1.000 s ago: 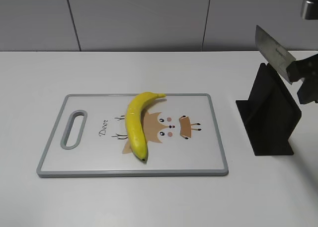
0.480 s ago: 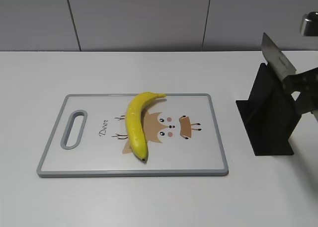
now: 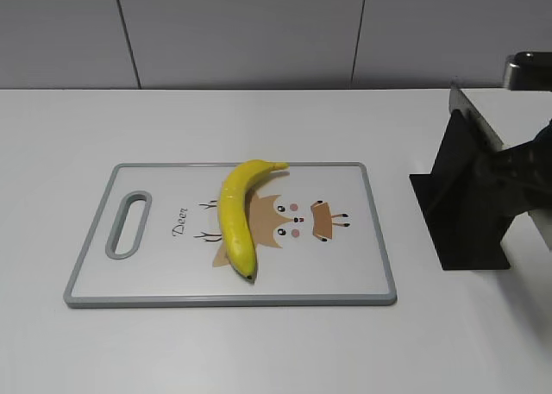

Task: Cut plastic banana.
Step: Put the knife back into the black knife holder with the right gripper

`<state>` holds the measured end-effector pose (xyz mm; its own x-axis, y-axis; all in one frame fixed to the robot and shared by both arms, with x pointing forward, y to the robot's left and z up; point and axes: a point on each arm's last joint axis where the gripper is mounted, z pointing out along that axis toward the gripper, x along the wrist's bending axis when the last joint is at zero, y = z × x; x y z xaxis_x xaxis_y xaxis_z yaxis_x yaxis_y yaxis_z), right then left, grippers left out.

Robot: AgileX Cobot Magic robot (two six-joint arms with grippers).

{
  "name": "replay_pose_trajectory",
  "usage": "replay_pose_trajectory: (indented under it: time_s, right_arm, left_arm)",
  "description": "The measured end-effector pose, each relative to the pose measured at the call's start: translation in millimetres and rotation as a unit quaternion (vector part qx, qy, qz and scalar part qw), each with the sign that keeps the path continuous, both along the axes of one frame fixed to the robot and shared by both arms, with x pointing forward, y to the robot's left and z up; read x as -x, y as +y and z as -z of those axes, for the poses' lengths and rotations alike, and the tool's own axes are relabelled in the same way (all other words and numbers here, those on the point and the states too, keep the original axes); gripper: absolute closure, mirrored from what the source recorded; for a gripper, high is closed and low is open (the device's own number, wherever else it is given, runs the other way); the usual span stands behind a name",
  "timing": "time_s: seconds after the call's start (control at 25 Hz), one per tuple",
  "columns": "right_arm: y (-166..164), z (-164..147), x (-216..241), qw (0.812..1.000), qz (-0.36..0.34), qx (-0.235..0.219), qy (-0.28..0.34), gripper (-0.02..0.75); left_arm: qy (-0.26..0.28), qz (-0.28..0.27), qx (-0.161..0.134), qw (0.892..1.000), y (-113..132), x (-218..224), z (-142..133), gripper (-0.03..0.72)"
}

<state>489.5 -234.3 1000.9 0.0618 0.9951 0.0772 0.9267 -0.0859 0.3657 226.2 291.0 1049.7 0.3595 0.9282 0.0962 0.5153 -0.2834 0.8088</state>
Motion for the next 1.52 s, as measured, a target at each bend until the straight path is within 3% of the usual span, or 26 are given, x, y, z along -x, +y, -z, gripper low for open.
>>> replay_pose_trajectory:
  time_s: [0.56, 1.12, 1.2, 1.4, 1.52]
  right_arm:
    - [0, 11, -6, 1.000, -0.007, 0.014, 0.009, 0.561]
    - [0, 11, -6, 1.000, -0.007, 0.013, 0.007, 0.556]
    - [0, 11, -6, 1.000, -0.007, 0.013, 0.005, 0.500]
    - [2, 8, -12, 1.000, -0.012, 0.005, -0.025, 0.249]
    - [3, 3, -15, 0.999, -0.012, 0.002, -0.035, 0.161]
  left_arm:
    - [-0.049, -0.005, 0.010, 0.999, 0, -2, 1, 0.145]
    - [-0.054, -0.006, 0.012, 0.998, 0, -4, 2, 0.202]
    - [-0.054, -0.006, 0.012, 0.998, 0, -4, 2, 0.205]
    - [-0.054, -0.006, 0.012, 0.998, 0, -4, 2, 0.206]
    - [-0.054, -0.006, 0.012, 0.998, 0, -4, 2, 0.207]
